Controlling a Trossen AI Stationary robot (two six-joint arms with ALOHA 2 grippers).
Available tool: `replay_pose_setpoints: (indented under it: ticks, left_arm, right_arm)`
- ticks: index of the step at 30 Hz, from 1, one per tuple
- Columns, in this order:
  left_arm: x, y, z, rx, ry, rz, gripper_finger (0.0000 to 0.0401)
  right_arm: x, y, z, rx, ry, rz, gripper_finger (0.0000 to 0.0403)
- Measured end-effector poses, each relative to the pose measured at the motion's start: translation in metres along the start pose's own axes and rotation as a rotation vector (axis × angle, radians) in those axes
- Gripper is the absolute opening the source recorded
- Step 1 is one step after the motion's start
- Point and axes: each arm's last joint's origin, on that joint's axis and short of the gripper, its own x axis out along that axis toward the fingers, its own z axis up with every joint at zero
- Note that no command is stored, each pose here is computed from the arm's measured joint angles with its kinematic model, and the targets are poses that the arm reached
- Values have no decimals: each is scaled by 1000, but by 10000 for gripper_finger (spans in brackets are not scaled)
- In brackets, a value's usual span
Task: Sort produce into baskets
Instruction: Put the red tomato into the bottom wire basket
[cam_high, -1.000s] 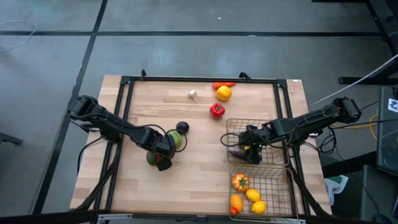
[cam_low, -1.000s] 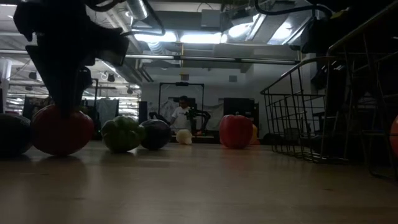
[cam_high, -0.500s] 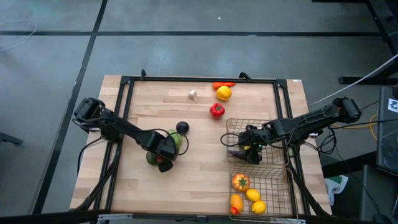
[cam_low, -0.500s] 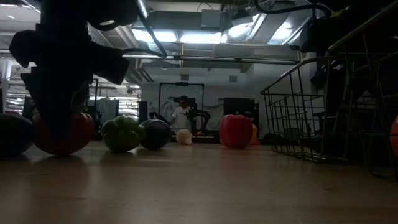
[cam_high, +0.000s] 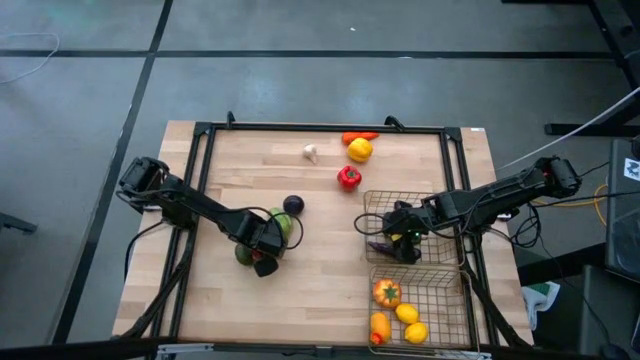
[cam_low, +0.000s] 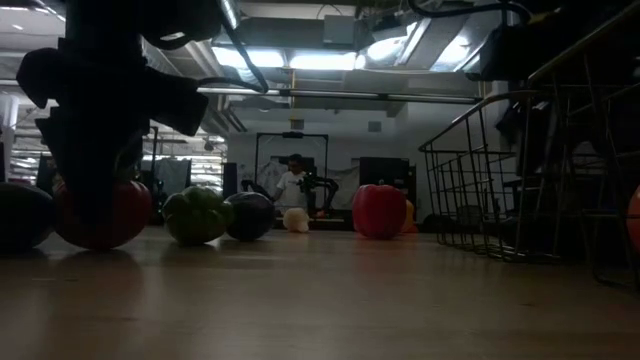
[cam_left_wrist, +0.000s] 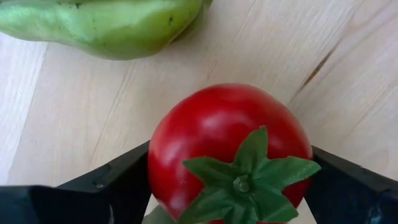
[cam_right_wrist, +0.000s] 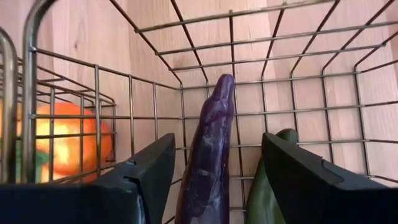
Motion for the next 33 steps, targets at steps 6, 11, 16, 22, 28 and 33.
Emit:
replay_pose_setpoints:
  ticks: [6,11,16,22,28,33]
  left_arm:
    - [-2,-3,2,-23,-17,-20,330]
    - [-7,-13,11,-26,-69,-124,331]
    - [-13,-26,22,-32,-165,-268,331]
    - [-29,-46,41,-59,-343,-501,331]
    - [-56,-64,60,-69,-597,-786,331]
    - [-76,-64,74,-140,-831,-890,331]
  right_arm:
    - [0,0,1,0,-13,5,237]
    - [0,0,1,0,-13,5,237]
    - [0,0,1,0,-13,5,237]
    - [-4,4,0,-25,12,123,237]
    - [-30,7,-1,-57,-80,225,237]
    - [-60,5,-6,-71,-216,240,237]
